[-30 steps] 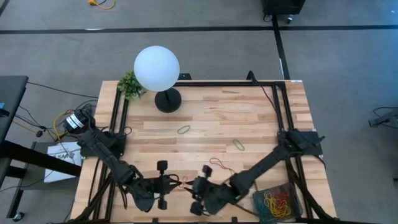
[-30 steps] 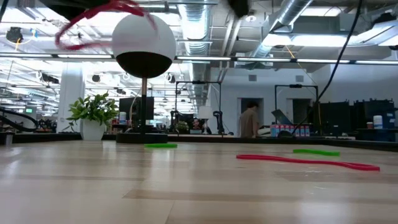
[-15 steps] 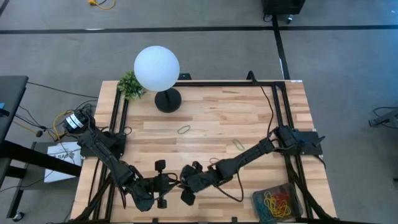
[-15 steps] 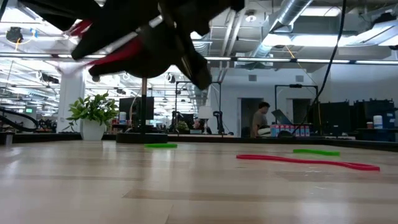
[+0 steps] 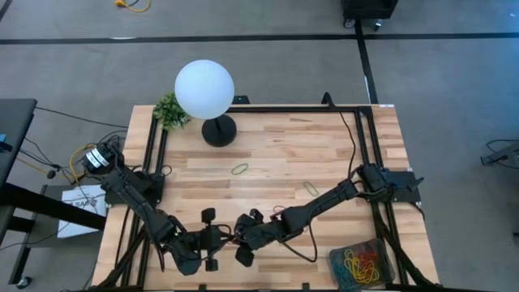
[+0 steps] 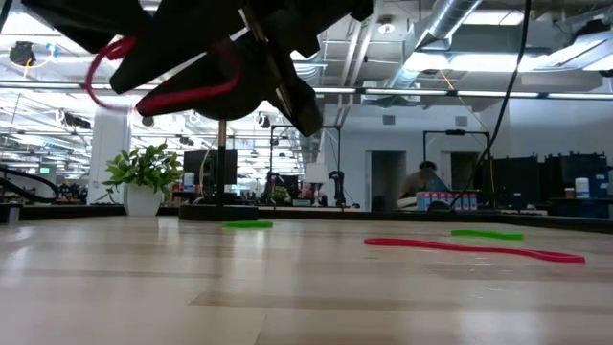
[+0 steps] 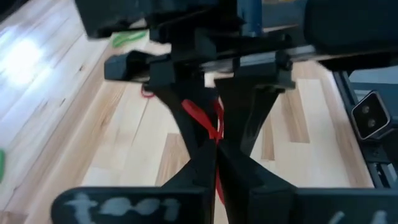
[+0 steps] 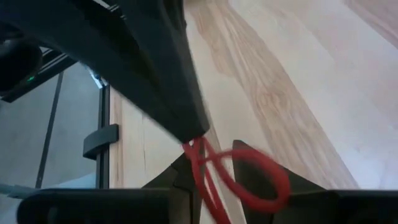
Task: Pick and place items into bin
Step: Put the red rubber band into the black bin
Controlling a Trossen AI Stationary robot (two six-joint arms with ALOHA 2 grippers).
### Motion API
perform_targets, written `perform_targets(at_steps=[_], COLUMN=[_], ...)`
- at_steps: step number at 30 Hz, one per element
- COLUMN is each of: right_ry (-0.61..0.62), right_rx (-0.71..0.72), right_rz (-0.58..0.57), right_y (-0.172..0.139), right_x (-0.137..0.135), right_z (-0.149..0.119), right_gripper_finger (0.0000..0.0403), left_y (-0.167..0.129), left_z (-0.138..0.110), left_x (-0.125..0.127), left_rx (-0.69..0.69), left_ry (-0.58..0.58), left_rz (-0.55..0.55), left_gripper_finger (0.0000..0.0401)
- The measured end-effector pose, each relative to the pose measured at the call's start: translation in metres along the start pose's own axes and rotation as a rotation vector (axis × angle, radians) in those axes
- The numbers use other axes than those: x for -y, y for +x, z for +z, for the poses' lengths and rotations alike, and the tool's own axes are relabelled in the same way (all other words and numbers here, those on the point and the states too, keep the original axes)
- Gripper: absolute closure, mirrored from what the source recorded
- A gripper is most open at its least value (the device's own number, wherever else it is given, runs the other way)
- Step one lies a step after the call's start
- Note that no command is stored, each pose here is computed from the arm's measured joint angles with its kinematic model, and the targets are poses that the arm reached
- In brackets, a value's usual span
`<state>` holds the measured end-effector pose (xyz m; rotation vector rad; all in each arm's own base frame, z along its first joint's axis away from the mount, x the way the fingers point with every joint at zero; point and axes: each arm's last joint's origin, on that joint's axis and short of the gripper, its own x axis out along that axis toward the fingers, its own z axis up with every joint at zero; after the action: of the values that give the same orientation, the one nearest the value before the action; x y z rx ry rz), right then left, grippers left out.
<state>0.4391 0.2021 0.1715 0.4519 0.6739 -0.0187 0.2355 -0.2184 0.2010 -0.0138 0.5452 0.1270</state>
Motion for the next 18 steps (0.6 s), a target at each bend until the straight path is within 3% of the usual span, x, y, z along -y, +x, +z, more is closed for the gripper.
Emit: perform_targets(at_steps=[11, 18], right_ry=[-0.001, -0.001], right_rx=[0.008, 0.008], right_rz=[-0.01, -0.01], right_y=[-0.0001, -0.0003], right_x=[0.0003, 0.0002], right_z=[0.0003, 0.0004], right_gripper_finger=[0.0327, 0.0327], left_y=[0.0, -0.0001], left_z=[-0.0073, -0.0086], left_x=[-0.0037, -0.0021], left_rx=[-0.078, -0.122], left_ry=[-0.029, -0.032], left_rz=[0.006, -0.047], left_gripper_finger=[0.0401, 0.0401])
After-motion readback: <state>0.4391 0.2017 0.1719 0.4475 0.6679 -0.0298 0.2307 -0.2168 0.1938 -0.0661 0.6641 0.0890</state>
